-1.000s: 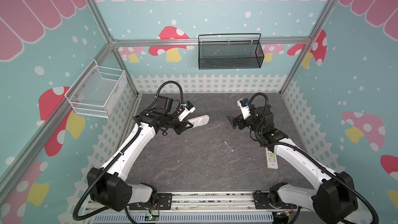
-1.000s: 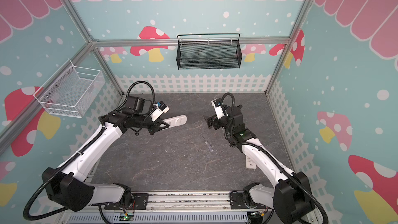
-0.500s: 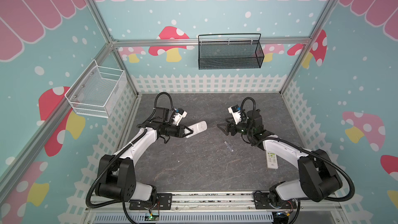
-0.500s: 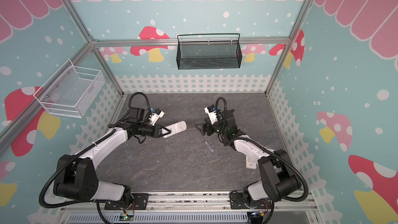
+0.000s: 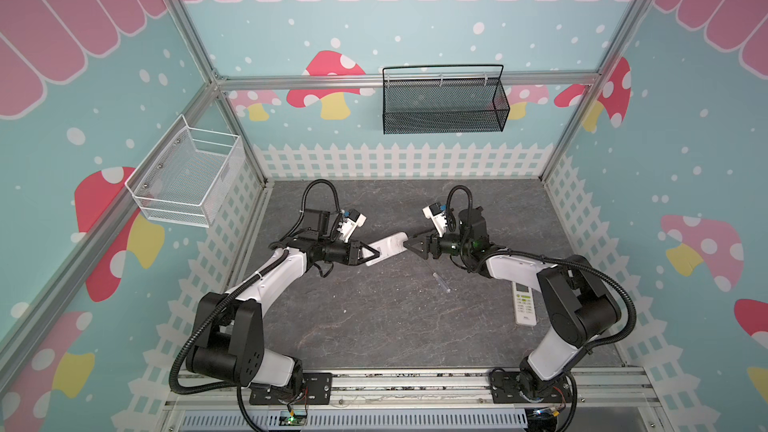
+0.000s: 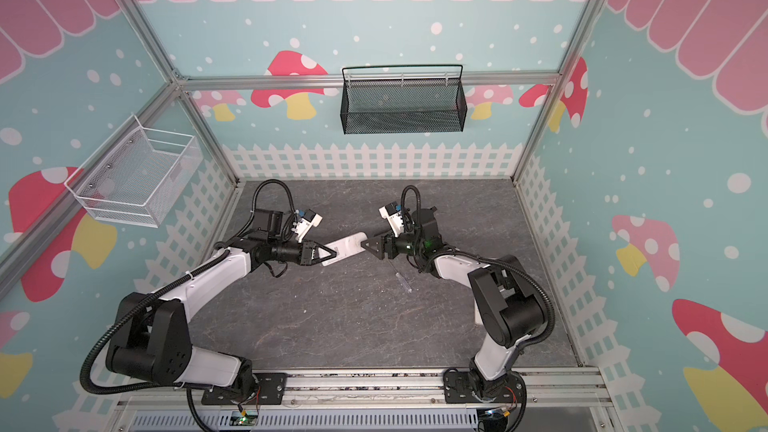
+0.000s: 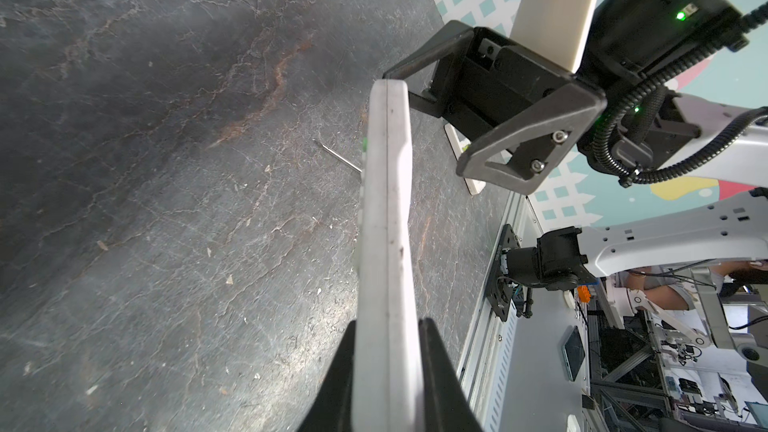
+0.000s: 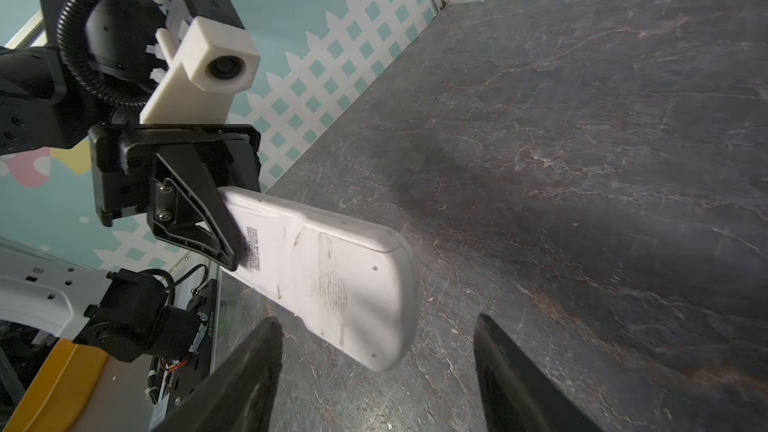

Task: Unload the batteries from the remote control
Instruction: 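Hold the remote with the left gripper while the right gripper grips its battery cover, then slide the battery cover off with the right gripper and drop it on the table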

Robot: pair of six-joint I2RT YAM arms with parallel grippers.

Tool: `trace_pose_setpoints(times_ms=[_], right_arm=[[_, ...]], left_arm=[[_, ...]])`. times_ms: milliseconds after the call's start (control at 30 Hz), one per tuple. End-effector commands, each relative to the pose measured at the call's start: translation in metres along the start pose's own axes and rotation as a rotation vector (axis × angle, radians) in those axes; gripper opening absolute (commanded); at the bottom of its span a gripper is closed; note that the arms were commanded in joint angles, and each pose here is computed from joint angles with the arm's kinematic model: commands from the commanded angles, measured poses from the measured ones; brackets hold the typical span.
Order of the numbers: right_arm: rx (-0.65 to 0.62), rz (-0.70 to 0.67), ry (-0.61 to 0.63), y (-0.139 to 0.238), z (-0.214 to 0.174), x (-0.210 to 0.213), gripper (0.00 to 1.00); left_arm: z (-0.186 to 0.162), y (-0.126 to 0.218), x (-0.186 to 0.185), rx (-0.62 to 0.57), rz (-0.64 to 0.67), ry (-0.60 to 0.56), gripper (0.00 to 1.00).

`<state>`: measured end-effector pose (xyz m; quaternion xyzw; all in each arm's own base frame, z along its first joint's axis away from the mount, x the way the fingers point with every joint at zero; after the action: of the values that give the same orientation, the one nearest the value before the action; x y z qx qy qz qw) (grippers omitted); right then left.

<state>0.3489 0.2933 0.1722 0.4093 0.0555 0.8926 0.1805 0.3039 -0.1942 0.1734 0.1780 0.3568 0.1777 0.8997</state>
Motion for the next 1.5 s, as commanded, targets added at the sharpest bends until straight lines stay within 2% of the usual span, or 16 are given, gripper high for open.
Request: trace_pose_setpoints(times_ms=[0,133,233,400,600,1000,1233,1467], right_arm=[[0.018,0.065,0.002,-0.009,0.007,0.010,0.69],[0.035,0.074,0.006,-0.017,0.004,0.009,0.68],[0.062,0.090,-0.022,-0.022,-0.001,0.006,0.61],[0.082,0.097,-0.018,-0.023,-0.009,0.006,0.59],[0.091,0.091,-0.021,-0.024,-0.014,0.003,0.53],[0.108,0.080,-0.041,-0.029,-0.020,-0.001,0.33],[0.111,0.029,-0.028,-0.024,-0.022,-0.008,0.31],[0.129,-0.001,-0.048,-0.025,-0.023,-0.011,0.29]], left_arm=[[0.008,-0.001,-0.005,-0.019,-0.038,-0.032,0.00],[0.007,-0.002,-0.007,-0.016,-0.048,-0.042,0.00],[0.010,0.000,-0.006,-0.022,-0.043,-0.040,0.00],[0.011,-0.001,-0.009,-0.025,-0.050,-0.049,0.00],[0.010,-0.003,-0.009,-0.021,-0.054,-0.050,0.00],[0.007,-0.004,-0.007,-0.009,-0.043,-0.044,0.00],[0.006,-0.004,-0.002,0.001,-0.016,-0.039,0.00],[0.007,-0.007,0.017,0.014,0.095,0.008,0.00]])
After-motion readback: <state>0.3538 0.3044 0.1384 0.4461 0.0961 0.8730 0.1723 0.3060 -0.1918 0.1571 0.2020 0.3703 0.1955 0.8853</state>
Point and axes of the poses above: each gripper's point midway between its finger pads, its own y axis back along the fingers, its own x axis along the line the jaws close on, z = x × y, the point moved 1 cm from there along y, back along the fingers, and after that the axes turned 13 degrees about -y, right-handed, at the moved point
